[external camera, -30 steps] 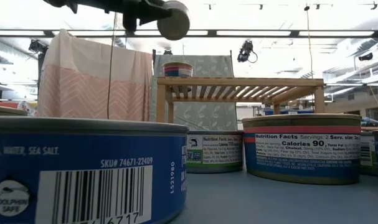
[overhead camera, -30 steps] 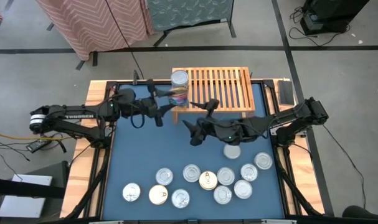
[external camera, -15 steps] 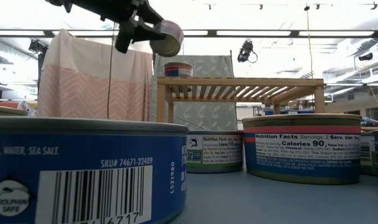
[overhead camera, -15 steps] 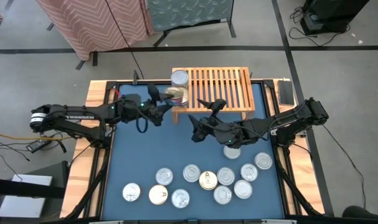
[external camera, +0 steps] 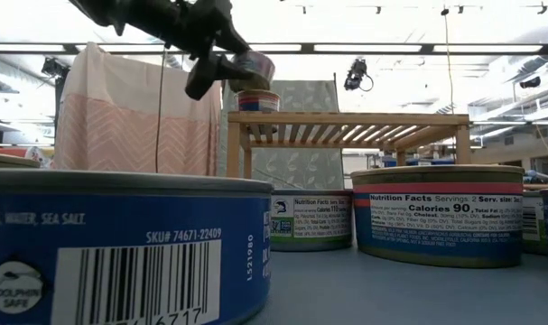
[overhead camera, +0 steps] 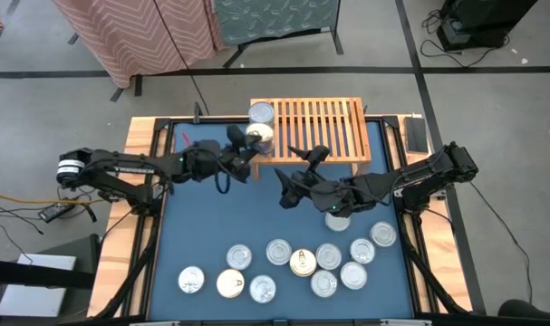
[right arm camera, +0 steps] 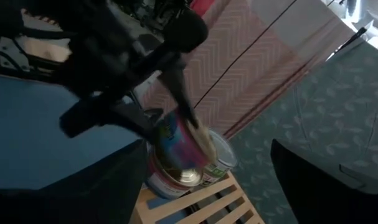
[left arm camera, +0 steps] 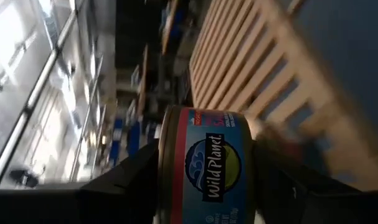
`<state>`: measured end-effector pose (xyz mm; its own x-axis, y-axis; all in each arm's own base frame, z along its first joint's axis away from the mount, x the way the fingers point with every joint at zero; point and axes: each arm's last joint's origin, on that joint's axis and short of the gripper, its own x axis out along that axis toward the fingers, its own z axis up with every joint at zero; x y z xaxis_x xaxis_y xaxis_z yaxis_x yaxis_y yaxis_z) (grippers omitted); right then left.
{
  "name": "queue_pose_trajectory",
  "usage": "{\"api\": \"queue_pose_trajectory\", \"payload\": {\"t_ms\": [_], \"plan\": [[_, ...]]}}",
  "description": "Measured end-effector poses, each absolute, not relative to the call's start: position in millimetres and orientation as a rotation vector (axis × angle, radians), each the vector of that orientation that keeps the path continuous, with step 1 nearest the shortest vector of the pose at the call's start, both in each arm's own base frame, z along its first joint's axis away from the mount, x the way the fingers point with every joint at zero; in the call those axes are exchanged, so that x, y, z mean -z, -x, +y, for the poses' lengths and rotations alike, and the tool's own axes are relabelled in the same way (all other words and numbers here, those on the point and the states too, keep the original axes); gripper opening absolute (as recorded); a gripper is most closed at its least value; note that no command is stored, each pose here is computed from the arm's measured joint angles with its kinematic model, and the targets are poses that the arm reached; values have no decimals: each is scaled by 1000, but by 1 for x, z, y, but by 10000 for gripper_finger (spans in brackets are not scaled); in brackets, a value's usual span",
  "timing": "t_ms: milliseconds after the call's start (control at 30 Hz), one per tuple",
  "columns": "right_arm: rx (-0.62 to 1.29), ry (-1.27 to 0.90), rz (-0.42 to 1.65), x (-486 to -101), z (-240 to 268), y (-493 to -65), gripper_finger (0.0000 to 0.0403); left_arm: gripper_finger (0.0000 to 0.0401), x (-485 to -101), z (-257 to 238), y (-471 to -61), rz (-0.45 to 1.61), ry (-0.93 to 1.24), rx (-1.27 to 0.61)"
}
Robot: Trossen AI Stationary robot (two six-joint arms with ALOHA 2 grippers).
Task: Stack canned seafood by type on shelf
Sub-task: Stack the blue tuna can on top of the blue tuna can on the shelf
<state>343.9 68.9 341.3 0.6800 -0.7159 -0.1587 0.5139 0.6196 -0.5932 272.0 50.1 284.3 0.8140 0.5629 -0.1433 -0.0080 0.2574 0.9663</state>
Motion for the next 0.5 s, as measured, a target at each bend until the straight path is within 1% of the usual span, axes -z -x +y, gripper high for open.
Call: {"api": "queue_pose_trajectory", "payload": {"t_ms": [200,500], "plan": [[730,518,399,-340,70,-343,341,224,-292,51,-273,450,-1217,-475],[728,500,404,-339,70,-343,340,224,-285,49,-273,437,-1095,-396]]}}
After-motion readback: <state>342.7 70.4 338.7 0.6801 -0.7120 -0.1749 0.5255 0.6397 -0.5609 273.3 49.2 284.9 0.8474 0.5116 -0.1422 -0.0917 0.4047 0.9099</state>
